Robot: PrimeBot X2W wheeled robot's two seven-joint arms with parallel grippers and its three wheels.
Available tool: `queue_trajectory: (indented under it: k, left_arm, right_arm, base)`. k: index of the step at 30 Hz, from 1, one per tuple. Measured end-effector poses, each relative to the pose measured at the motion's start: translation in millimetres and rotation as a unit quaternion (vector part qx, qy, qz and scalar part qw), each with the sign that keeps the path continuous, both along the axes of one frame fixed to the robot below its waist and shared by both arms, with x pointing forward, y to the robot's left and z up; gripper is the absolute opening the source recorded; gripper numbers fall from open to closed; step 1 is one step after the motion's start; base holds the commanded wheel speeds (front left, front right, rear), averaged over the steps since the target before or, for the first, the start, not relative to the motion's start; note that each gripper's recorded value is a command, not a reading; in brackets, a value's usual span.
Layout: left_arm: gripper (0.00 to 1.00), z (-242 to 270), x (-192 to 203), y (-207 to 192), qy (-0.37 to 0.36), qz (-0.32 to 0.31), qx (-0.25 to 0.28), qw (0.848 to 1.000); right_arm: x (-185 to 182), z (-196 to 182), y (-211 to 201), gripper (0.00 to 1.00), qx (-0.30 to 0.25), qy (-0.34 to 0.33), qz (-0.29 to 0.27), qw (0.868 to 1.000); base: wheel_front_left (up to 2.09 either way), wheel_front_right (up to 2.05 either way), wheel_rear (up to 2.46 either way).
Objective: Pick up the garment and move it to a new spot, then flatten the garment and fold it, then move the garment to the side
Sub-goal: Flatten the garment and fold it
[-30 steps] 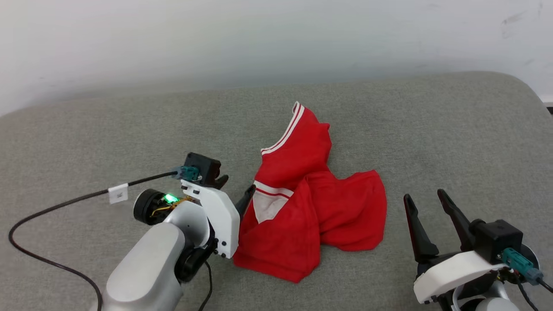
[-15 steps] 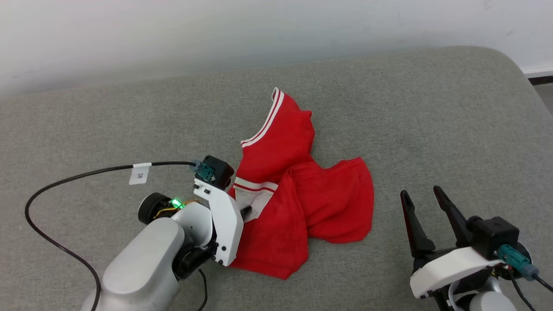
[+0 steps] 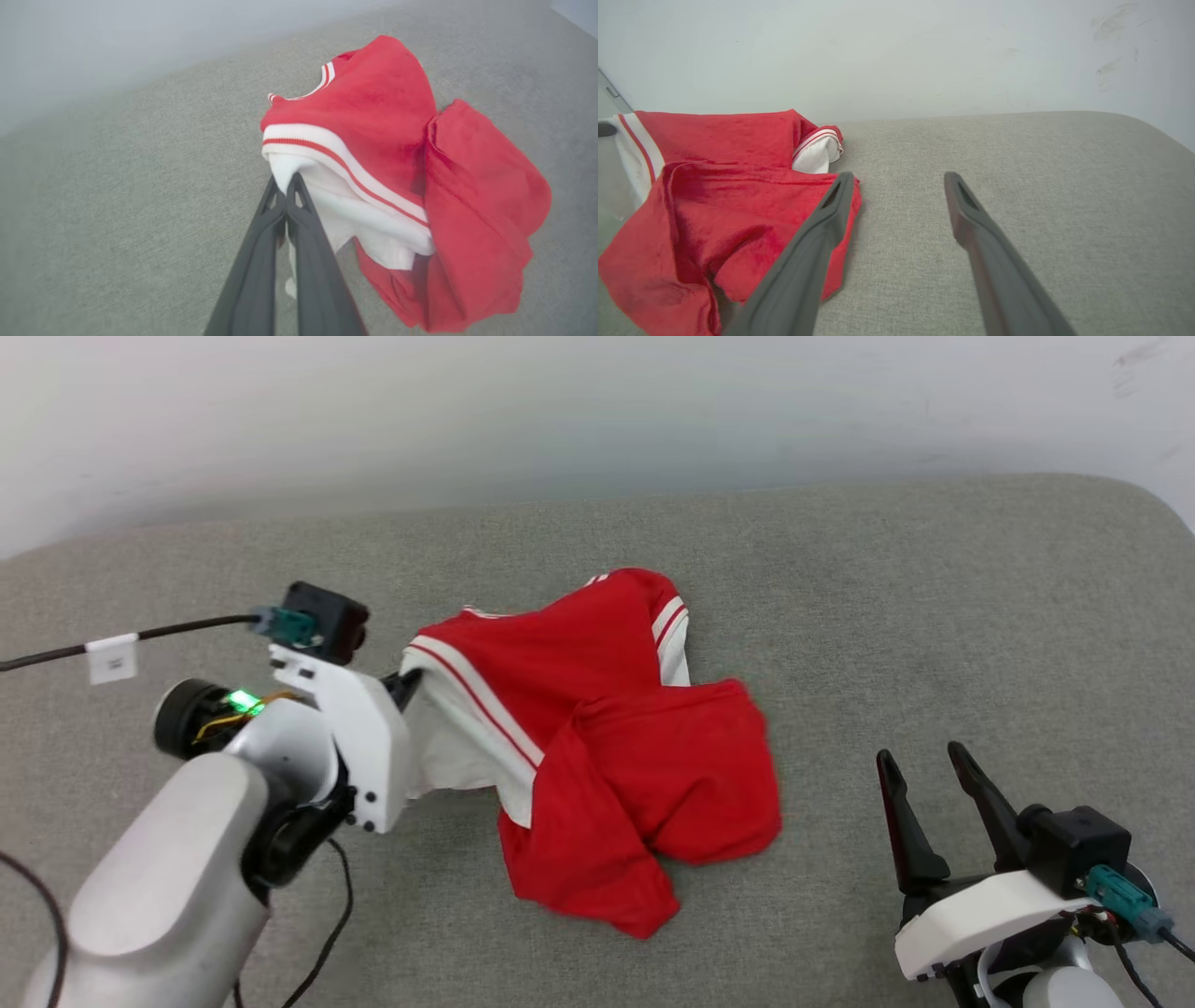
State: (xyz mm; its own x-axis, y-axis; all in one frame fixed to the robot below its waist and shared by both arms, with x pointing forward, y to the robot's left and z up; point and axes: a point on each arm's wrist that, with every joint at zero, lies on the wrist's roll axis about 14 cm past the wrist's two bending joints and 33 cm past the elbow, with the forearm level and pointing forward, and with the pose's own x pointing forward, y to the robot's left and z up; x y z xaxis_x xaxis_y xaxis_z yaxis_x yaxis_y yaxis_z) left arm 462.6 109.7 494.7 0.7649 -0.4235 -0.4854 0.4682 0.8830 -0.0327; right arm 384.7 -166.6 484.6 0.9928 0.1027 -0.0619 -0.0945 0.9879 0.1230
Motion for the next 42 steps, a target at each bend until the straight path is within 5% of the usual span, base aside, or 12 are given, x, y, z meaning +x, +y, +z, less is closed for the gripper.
queue_trajectory:
  k: [6, 13, 14, 15, 25, 33, 37, 42]
  left_arm:
    - [0.0, -26.2, -27.5, 66.4, 0.059, 0.099, 0.008, 0.993]
    - [0.0, -90.7, -74.7, 105.9, 0.158, 0.196, -0.015, 0.968]
    - [0.21, -93.5, -75.3, 104.4, 0.156, 0.202, -0.024, 0.967]
    - [1.0, -94.0, -74.2, 102.0, 0.151, 0.205, -0.032, 0.967]
    - [1.0, -37.3, -43.7, 100.7, -0.057, 0.242, -0.069, 0.966]
    - [1.0, 24.2, -41.1, 77.0, -0.222, 0.228, -0.103, 0.942]
    - [1.0, 26.0, -50.4, 58.8, -0.231, 0.215, -0.116, 0.942]
    - [1.0, -0.7, -59.5, 31.6, -0.153, 0.172, -0.121, 0.966]
  right_arm:
    - [3.0, 2.6, 4.7, 1.0, 0.0, -0.003, 0.007, 1.0]
    - [6.4, 0.2, 6.6, 1.0, -0.004, 0.003, 0.011, 1.0]
    - [6.8, 0.1, 6.5, 1.0, -0.004, 0.004, 0.011, 1.0]
    - [7.1, 0.4, 6.3, 1.0, -0.005, 0.004, 0.011, 1.0]
    - [3.1, 16.5, -1.4, 1.0, -0.018, -0.012, 0.001, 1.0]
    - [-3.7, 23.9, -1.9, 1.0, -0.026, -0.017, 0.002, 1.0]
    - [-7.7, 25.9, -2.8, 1.0, -0.027, -0.018, 0.0, 0.999]
    - [-8.6, 27.3, -3.4, 1.0, -0.028, -0.017, 0.0, 0.999]
  base:
    - [0.0, 0.0, 0.0]
    - [0.0, 0.0, 0.0]
    - [0.0, 0.0, 0.0]
    - [0.0, 0.0, 0.0]
    - [0.0, 0.0, 0.0]
    - [0.0, 0.0, 0.0]
    - [0.0, 0.0, 0.0]
    - [0.0, 0.0, 0.0]
